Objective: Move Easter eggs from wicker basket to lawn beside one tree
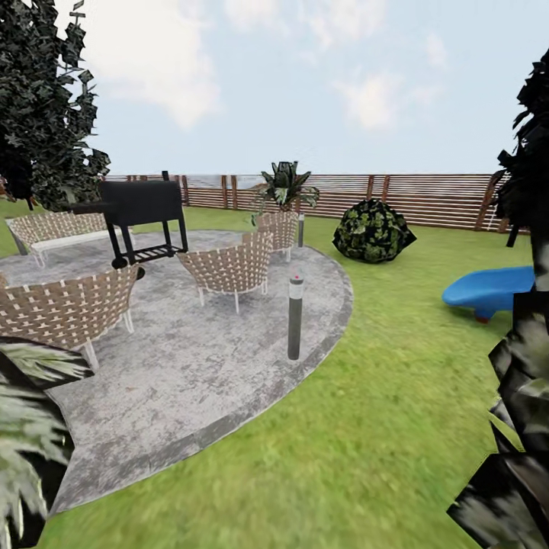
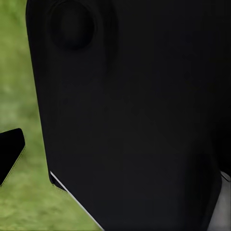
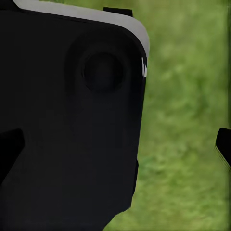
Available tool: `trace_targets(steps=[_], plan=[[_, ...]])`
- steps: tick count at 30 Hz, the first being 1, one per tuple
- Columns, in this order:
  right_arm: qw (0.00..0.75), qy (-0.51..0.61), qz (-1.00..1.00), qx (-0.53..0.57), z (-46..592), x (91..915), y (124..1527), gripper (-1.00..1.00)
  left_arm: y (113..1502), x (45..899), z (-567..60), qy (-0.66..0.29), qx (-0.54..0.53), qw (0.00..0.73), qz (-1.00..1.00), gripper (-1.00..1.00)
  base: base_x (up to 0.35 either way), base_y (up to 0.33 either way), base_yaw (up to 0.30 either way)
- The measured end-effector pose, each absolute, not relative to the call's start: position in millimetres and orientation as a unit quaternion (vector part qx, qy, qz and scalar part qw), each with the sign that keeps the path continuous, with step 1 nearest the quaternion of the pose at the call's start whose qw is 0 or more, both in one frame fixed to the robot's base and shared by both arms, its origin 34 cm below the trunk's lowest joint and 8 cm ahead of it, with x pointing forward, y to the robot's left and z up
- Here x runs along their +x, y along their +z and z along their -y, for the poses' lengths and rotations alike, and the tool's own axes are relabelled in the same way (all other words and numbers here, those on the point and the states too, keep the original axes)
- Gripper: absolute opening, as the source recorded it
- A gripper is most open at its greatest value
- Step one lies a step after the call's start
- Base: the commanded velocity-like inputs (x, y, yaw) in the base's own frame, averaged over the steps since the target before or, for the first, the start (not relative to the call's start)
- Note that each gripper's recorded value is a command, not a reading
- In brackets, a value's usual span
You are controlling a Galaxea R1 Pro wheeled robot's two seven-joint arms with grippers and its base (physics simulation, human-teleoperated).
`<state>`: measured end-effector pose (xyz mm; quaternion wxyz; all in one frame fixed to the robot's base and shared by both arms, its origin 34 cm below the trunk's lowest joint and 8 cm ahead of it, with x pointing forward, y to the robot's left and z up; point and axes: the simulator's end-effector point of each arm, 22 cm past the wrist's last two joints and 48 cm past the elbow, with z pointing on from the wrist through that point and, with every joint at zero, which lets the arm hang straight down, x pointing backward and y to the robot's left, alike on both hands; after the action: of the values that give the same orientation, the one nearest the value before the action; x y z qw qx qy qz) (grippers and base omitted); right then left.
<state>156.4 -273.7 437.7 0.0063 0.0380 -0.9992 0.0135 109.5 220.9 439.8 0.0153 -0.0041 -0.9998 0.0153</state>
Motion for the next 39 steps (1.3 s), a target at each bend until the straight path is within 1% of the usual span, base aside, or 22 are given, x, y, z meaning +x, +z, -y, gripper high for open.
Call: trace_targets(steps=[12, 19, 35, 39], plan=[[0.007, 0.014, 0.999, 0.038, 273.7, 155.7, 437.7, 1.00, 439.8, 109.3, -220.9, 0.015, -0.004, 0.015, 1.000, 1.00, 0.336, 0.000, -0.002], [0.008, 0.013, 0.999, 0.038, 273.8, 154.7, 437.7, 1.00, 439.9, 109.3, -220.3, 0.016, -0.004, 0.016, 1.000, 1.00, 0.336, 0.000, -0.192], [0.009, 0.014, 0.999, 0.038, 273.8, 154.4, 437.7, 1.00, 439.9, 109.1, -220.6, 0.016, -0.004, 0.016, 1.000, 1.00, 0.336, 0.000, -0.009], [0.010, 0.014, 0.999, 0.038, 273.8, 153.5, 437.7, 1.00, 439.9, 108.7, -220.9, 0.015, -0.003, 0.016, 1.000, 1.00, 0.336, 0.000, -0.170]])
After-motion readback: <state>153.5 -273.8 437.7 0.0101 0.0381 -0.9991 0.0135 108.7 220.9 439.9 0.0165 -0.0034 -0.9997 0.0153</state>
